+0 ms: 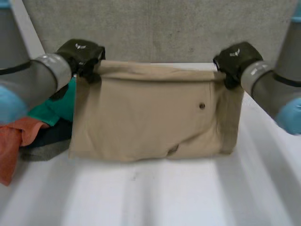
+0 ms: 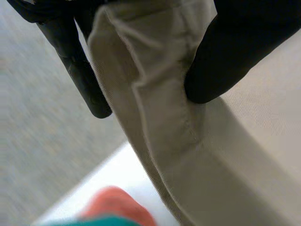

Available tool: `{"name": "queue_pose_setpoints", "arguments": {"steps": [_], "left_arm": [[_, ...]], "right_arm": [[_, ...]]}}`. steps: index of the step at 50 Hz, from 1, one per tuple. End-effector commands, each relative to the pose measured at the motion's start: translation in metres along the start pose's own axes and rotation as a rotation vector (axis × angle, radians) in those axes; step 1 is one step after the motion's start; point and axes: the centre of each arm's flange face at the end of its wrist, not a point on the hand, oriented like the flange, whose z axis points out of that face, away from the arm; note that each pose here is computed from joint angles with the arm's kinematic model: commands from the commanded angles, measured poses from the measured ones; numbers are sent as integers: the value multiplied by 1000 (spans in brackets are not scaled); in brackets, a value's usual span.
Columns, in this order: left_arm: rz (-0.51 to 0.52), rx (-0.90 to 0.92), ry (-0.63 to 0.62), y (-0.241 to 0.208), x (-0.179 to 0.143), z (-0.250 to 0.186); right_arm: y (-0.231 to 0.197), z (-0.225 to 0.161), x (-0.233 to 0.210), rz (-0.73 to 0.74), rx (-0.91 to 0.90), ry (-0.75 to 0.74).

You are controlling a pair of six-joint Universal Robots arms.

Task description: Fold the laundry.

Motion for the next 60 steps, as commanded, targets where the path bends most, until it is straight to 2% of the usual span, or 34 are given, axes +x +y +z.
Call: {"name": "queue_pose_setpoints", "arguments": {"steps": [1,3,6,7,10,14,15,18,25,26,33,38,47,51,52,56,59,60], "left_arm": [[99,532,-239,-76,-40,31],[68,722,-324,-112,-54,15],[10,887,-366,-137,-64,0],[-14,917,-359,-141,-64,-5],[-27,896,-317,-136,-60,-7],[-34,773,-208,-109,-41,0],[-39,722,-179,-95,-34,4],[-55,644,-142,-72,-22,10],[-79,374,-57,19,18,30],[-73,300,-34,43,29,32],[13,59,72,121,73,21],[45,-18,125,129,86,-3],[70,-224,249,103,97,-78],[120,-420,379,95,107,-134],[146,-519,445,94,112,-157],[218,-712,580,94,117,-193],[258,-676,579,90,118,-188],[278,-639,552,91,118,-174]], "right_arm": [[-59,53,55,116,511,399],[-85,47,76,107,708,513],[-99,38,84,91,838,564],[-103,34,85,71,896,565],[-102,34,76,44,912,505],[-79,45,57,32,810,390],[-65,50,48,38,739,352],[-42,56,32,46,626,295],[32,65,-14,36,337,169],[52,65,-26,29,268,138],[124,48,-79,-8,2,-45],[132,22,-86,-33,-124,-137],[108,-49,-71,-121,-279,-301],[106,-93,-61,-189,-406,-412],[108,-109,-57,-211,-457,-467],[113,-133,-54,-240,-510,-600],[115,-132,-56,-244,-491,-649],[117,-127,-57,-229,-488,-658]]}}
